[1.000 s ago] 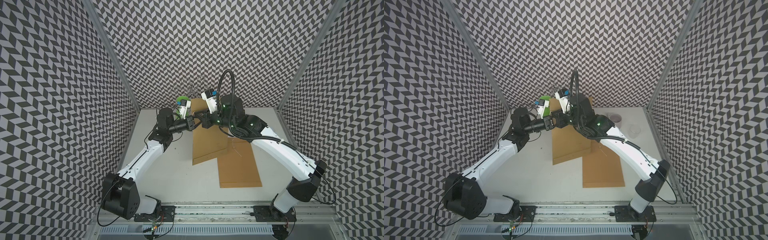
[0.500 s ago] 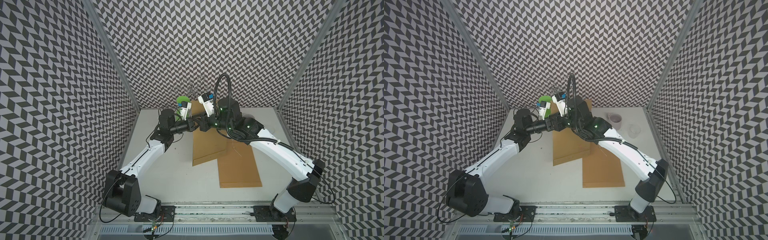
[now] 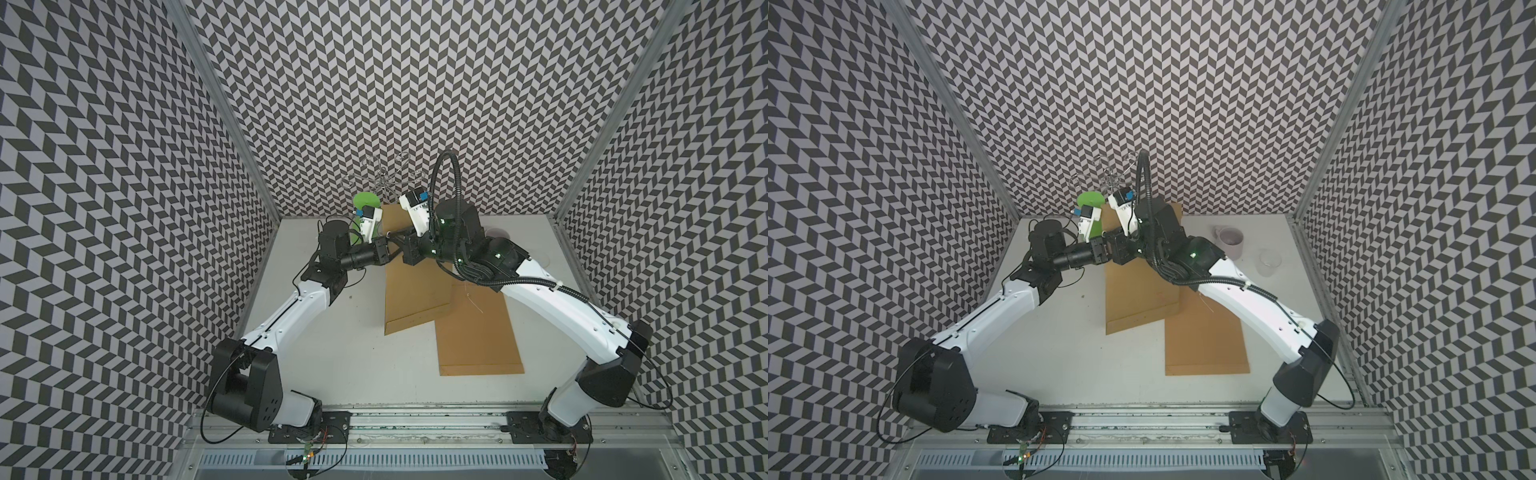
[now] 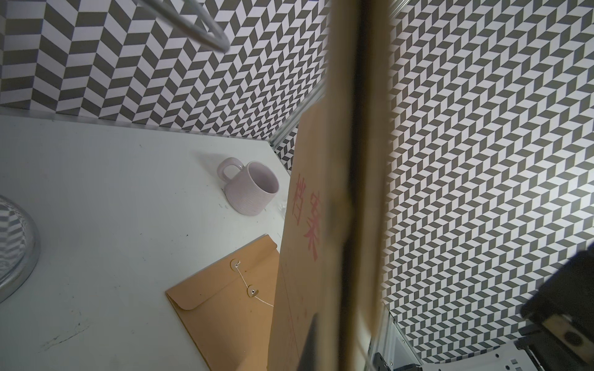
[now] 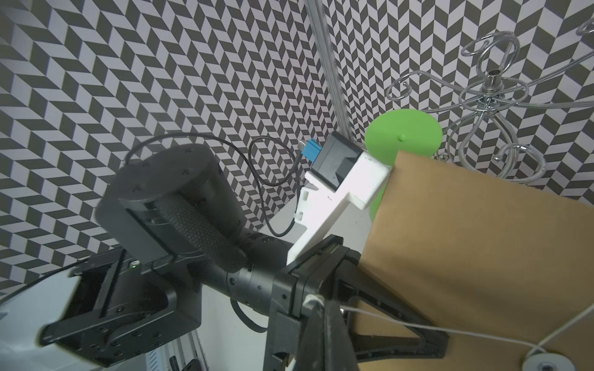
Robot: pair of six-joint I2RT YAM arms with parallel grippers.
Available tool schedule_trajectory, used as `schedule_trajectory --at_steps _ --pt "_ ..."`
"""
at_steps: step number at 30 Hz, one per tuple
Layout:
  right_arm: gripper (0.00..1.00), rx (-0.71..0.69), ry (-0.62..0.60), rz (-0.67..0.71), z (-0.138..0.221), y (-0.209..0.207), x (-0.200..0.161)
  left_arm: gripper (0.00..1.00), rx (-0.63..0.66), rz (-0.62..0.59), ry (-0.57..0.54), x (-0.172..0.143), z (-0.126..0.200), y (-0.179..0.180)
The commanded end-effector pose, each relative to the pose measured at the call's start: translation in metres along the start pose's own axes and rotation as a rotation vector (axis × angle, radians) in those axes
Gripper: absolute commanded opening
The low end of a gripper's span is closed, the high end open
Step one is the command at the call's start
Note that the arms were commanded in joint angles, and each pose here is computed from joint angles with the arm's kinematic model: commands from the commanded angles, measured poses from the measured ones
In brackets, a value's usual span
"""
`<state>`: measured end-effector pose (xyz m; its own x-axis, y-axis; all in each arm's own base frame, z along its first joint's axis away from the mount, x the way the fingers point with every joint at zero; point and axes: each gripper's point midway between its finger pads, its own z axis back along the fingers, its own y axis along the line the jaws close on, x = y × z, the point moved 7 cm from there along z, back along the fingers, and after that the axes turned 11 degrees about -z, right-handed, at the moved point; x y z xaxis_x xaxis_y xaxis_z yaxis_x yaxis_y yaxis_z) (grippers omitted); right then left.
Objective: Close the mouth of the file bag
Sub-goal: Close the file bag.
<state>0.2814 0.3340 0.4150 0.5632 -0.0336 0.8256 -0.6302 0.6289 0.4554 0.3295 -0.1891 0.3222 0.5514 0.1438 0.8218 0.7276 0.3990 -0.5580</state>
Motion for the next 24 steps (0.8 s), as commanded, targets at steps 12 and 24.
schedule_trajectory --at_steps 12,24 --pt "0.00 0.103 -0.015 -0.049 0.012 0.012 -0.003 0.00 -0.039 -0.077 -0.078 0.030 0.012 -0.021" --pt "0.00 0.136 0.030 -0.151 0.028 -0.009 -0.042 0.00 -0.055 -0.130 -0.108 0.060 0.020 -0.037"
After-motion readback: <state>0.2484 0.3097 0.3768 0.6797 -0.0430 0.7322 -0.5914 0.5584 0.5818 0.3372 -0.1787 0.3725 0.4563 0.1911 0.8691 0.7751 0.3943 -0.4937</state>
